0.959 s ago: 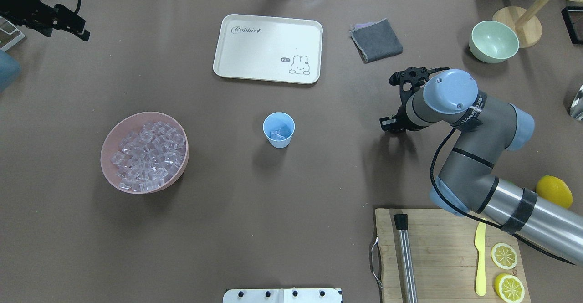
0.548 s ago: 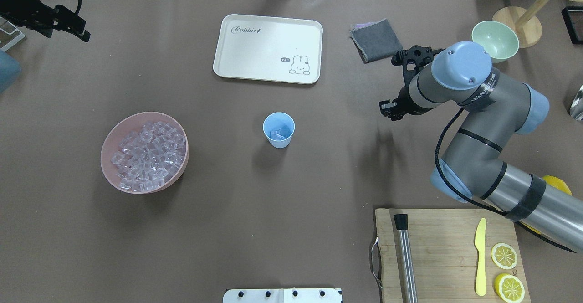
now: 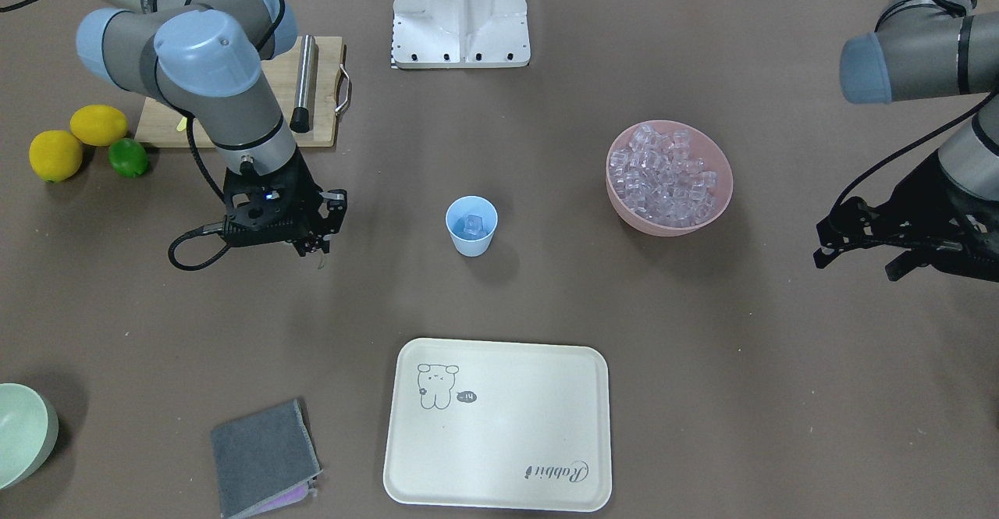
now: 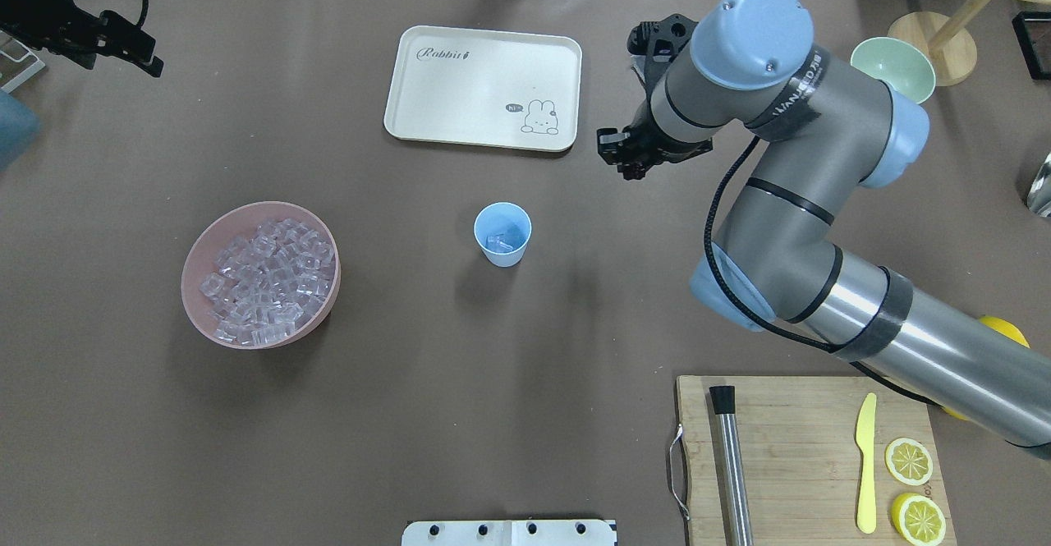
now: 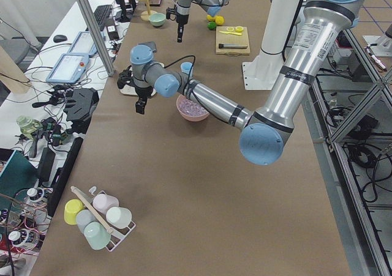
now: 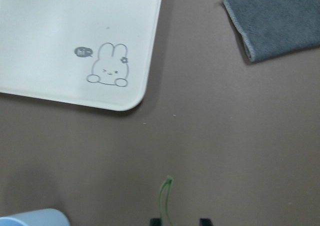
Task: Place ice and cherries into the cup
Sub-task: 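Lift the cherries with the right gripper and carry them over the cup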
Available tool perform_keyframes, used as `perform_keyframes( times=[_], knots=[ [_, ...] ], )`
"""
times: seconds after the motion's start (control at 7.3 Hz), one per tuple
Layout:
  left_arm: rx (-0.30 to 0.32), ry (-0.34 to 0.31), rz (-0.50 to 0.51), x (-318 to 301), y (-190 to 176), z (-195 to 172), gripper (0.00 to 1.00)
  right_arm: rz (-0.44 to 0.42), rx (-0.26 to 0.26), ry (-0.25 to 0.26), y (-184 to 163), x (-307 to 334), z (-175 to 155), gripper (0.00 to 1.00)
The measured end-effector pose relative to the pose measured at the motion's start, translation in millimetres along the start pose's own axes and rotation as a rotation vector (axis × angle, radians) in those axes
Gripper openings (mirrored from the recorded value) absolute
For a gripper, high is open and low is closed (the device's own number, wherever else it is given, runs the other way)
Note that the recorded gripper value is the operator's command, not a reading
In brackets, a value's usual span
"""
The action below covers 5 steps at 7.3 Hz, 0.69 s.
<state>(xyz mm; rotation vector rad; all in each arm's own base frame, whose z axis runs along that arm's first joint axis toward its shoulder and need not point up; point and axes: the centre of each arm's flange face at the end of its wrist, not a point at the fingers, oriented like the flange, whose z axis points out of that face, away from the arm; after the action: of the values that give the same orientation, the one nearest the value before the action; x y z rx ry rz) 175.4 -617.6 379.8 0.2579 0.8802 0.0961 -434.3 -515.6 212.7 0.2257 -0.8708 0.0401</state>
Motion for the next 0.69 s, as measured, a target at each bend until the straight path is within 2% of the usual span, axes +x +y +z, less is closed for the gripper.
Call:
perform_keyframes(
  times=[0.41,0.69],
  knots=[
    [-0.005,0.001,0.001,2,1,3,0.98,0.048,-0.006,-0.044,18,-85,-17,0.03],
    [-0.009,0.001,0.000,1,2,5,0.98,0.040,0.009,-0.037,34,-142,-2,0.03]
  ],
)
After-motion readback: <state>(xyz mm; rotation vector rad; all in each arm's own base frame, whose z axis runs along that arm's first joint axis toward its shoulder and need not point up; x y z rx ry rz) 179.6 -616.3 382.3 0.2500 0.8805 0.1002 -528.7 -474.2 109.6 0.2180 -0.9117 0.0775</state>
